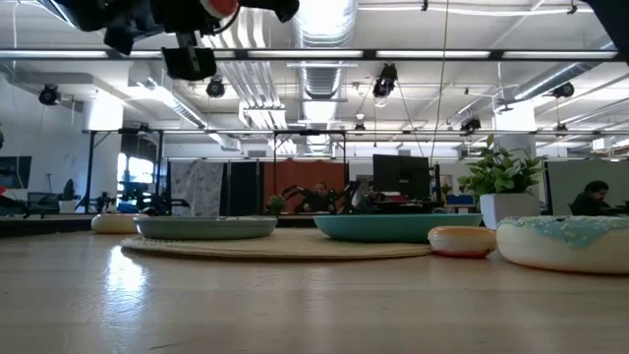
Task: Pick & Place donuts
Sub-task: Put the small red donut on the light blue plate
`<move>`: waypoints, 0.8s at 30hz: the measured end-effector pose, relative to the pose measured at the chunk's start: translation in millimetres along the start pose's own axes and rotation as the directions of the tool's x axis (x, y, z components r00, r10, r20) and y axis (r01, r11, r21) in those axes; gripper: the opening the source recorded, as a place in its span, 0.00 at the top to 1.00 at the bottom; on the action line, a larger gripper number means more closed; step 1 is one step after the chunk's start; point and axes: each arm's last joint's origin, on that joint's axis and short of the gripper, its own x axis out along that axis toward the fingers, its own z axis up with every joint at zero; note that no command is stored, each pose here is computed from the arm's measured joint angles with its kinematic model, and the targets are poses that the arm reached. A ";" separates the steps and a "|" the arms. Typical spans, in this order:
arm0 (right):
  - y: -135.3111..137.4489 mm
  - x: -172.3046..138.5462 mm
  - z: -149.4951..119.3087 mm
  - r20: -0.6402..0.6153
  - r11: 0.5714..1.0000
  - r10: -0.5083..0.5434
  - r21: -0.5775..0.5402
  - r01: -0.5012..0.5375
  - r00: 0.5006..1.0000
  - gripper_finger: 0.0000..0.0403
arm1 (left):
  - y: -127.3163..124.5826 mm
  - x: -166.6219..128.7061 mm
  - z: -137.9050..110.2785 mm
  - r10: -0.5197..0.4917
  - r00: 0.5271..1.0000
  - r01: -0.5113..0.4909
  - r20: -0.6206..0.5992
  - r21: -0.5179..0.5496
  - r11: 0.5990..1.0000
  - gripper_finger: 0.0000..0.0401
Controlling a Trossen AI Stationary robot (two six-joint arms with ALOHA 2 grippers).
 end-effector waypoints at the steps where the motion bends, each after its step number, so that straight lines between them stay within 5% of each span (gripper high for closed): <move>1: -0.1 0.9 -0.4 -0.014 1.000 0.007 0.001 -0.007 1.000 0.49 | 0.7 -0.2 0.0 -0.004 1.000 0.004 -0.008 -0.004 1.000 1.00; 24: -6.2 16.4 1.8 -0.017 0.997 0.072 -0.008 -0.073 0.997 0.50 | 0.7 -0.3 20.8 -0.029 0.999 0.029 -0.015 0.031 0.999 1.00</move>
